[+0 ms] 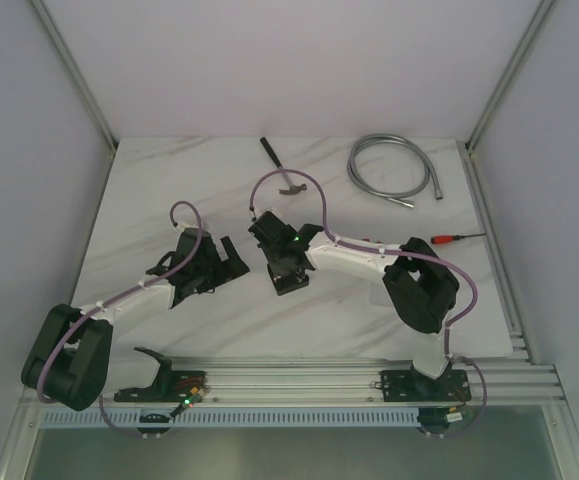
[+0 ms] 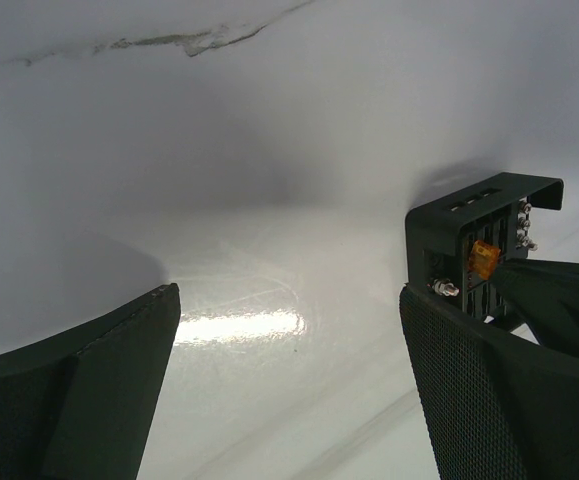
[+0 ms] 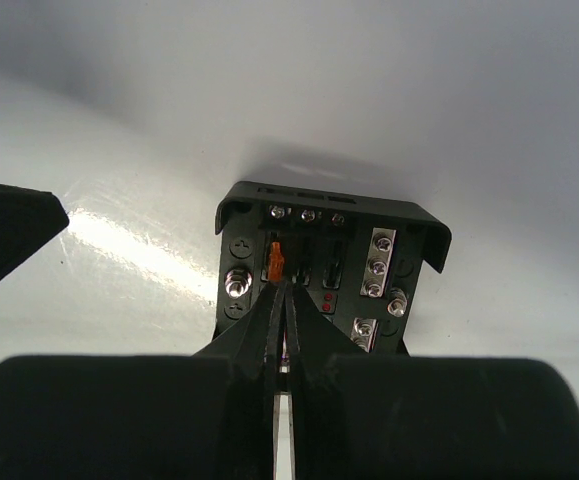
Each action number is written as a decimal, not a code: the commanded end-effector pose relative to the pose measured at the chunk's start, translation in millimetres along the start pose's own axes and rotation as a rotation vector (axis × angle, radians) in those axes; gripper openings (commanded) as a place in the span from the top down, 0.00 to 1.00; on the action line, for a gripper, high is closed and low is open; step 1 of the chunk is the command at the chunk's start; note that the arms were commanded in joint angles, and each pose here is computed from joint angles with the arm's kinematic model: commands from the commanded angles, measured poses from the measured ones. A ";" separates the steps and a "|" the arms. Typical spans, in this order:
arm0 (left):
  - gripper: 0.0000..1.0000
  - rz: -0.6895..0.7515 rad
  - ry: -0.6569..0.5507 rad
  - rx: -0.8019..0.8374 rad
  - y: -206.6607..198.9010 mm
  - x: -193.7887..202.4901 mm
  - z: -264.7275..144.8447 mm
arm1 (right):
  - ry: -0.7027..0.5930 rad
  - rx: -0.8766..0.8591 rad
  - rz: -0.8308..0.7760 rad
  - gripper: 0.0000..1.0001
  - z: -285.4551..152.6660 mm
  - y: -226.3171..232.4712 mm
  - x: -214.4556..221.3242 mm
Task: Snap on the fuse box
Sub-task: Install the fuse at the fuse box base.
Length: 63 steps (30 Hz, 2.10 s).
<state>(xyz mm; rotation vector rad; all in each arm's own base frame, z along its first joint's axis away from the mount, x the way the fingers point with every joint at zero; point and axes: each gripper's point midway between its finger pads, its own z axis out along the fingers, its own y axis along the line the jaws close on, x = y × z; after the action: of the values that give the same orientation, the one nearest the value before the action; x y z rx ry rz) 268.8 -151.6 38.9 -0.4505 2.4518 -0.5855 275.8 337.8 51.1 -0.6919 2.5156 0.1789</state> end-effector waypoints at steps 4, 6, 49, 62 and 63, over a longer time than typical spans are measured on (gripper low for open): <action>0.00 -0.010 0.009 0.012 -0.5 2.5 0.2 | 0.154 0.070 -0.033 0.97 22.0 -16.5 43.0; 0.00 -0.011 0.009 0.010 -0.1 2.6 0.4 | 0.146 0.062 -0.036 0.97 23.6 -13.6 38.1; 0.01 -0.037 0.009 0.092 -21.7 -6.4 8.6 | -0.135 -0.018 -0.006 0.77 -4.6 11.9 -30.1; 0.08 -0.066 0.024 0.165 -38.8 -17.7 17.5 | -0.101 0.014 0.010 0.76 9.0 7.9 -20.7; 0.09 -0.067 0.022 0.170 -40.3 -19.0 17.2 | -0.098 0.015 0.009 0.76 9.7 7.9 -19.9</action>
<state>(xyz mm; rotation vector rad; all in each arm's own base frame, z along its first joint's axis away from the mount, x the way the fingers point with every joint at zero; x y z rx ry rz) 287.4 -174.7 39.2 -0.4713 2.4394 -0.7599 289.3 359.6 63.7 -0.6729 2.4111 0.2346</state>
